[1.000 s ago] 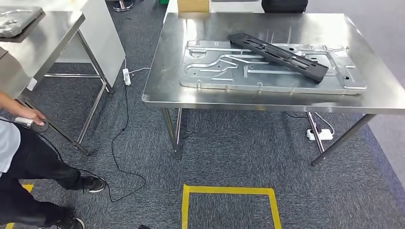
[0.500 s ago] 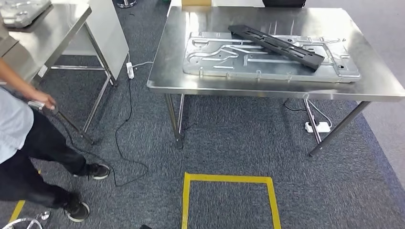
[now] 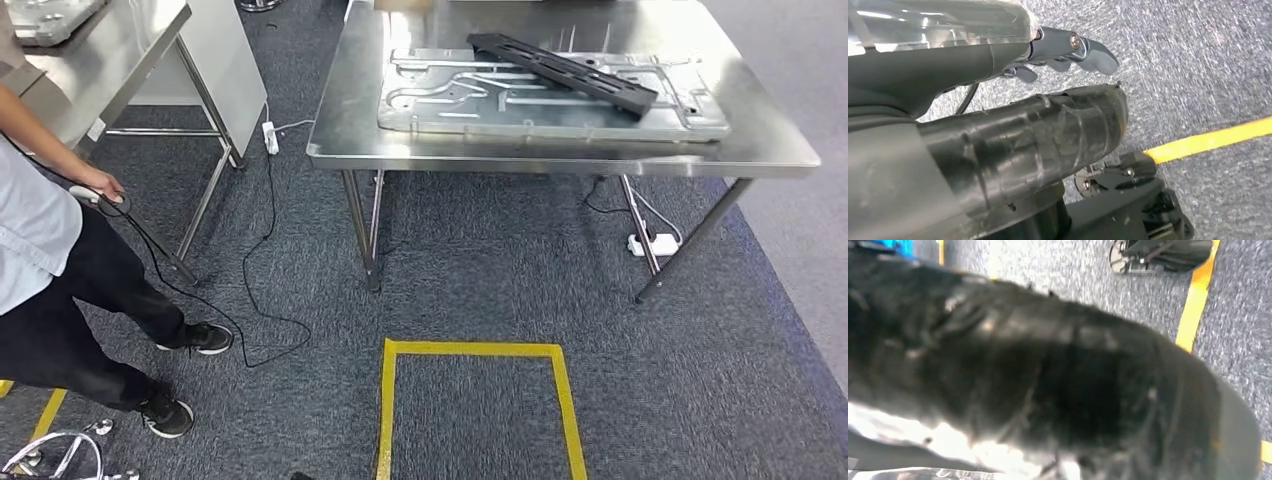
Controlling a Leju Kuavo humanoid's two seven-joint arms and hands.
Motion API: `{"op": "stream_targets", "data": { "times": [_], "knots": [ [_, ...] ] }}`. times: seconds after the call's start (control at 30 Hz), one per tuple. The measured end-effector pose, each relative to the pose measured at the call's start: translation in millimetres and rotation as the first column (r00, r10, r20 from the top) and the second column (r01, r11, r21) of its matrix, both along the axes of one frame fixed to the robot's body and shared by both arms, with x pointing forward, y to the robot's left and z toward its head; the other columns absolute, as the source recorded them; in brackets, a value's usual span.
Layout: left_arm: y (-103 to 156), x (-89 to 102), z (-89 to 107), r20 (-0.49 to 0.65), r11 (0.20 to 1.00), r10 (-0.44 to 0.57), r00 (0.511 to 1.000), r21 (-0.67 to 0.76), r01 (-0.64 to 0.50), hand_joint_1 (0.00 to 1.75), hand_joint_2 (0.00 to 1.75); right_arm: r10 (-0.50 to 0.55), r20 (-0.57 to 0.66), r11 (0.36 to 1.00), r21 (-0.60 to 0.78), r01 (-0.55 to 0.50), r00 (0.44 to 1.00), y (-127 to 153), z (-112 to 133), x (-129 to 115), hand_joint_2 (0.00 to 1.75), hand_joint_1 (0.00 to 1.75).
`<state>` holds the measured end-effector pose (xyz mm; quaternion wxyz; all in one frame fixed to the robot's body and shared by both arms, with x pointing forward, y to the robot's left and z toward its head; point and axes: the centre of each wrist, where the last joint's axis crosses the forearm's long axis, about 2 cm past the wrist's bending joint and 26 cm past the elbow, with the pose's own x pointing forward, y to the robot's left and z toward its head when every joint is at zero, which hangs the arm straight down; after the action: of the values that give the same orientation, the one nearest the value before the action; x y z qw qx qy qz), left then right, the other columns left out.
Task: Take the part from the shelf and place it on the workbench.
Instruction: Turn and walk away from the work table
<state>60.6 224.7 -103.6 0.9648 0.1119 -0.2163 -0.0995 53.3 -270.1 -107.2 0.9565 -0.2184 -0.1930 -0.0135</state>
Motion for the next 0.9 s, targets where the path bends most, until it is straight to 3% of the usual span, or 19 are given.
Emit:
{"op": "stream_targets", "data": {
  "times": [0.9],
  "knots": [
    [0.6, -0.5, -0.1, 0.01, 1.0, 0.001, 1.0, 0.0, -0.001, 0.0, 0.0, 0.027, -0.023, 0.999, 0.032, -0.027, 0.999, 10.6, 0.2, -1.3, 0.0, 0.0]
  ]
}}
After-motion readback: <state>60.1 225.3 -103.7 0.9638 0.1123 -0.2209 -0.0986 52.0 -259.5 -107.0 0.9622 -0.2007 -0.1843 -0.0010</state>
